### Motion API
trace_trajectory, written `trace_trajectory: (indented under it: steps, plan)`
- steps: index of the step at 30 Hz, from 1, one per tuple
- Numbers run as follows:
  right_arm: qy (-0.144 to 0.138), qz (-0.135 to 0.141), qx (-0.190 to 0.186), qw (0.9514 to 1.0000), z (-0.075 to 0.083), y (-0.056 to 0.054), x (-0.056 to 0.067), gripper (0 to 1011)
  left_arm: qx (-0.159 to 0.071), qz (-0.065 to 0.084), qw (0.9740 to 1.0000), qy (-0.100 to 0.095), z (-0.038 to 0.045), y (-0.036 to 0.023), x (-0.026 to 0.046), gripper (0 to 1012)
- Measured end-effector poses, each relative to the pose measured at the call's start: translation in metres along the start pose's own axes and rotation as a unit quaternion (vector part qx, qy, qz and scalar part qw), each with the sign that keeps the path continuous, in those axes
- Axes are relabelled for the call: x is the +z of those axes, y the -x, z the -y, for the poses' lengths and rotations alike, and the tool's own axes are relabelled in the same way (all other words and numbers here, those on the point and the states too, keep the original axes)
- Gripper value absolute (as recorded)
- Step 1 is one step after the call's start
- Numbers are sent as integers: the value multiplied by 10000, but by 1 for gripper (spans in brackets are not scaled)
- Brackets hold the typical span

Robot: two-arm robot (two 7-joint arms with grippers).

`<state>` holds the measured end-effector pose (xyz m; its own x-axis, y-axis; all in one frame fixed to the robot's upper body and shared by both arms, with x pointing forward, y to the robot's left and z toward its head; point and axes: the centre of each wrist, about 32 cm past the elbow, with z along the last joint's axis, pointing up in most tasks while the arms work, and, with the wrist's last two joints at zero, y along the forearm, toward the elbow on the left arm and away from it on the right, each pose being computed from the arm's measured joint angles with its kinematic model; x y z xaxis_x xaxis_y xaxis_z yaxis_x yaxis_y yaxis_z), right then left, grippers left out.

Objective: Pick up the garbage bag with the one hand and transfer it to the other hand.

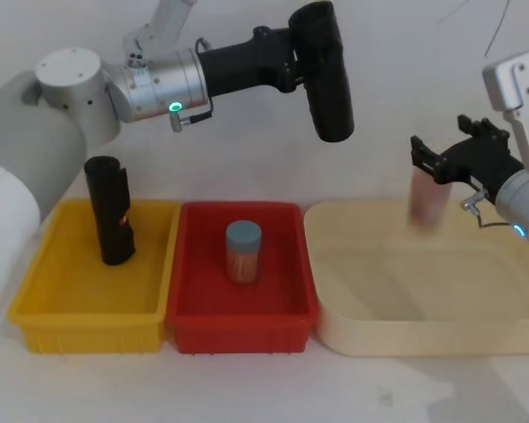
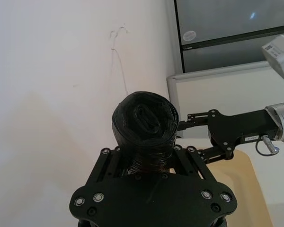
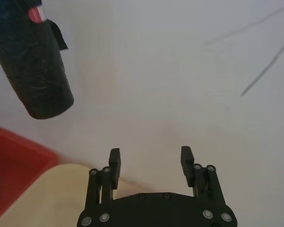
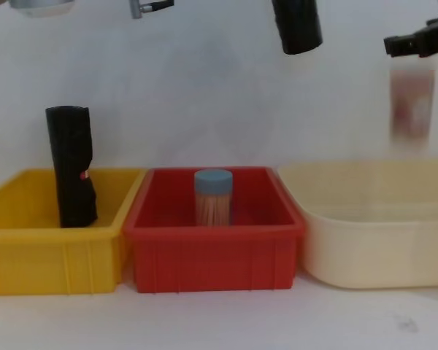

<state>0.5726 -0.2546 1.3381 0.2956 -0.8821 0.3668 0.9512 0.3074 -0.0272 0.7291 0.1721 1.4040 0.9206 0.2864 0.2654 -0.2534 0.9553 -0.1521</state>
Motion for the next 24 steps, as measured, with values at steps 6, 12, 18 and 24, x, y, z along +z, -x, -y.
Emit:
trace_trajectory:
  steps: [6, 12, 18, 24]
  plan:
    - [104, -26, -74, 9999, 15, -7, -51, 899, -86, 12, 10000, -6, 64, -2, -10, 382]
    - [148, -39, -99, 9998, 23, -10, -76, 999, -146, 28, 9999, -11, 107, 1, -10, 382]
    - [57, -49, 40, 10000, 43, -6, -44, 999, -173, 34, 9998, -21, 127, 3, -14, 382]
    - [-144, -93, 304, 9994, 63, -2, 21, 999, -196, 38, 9998, -25, 141, 6, -16, 382]
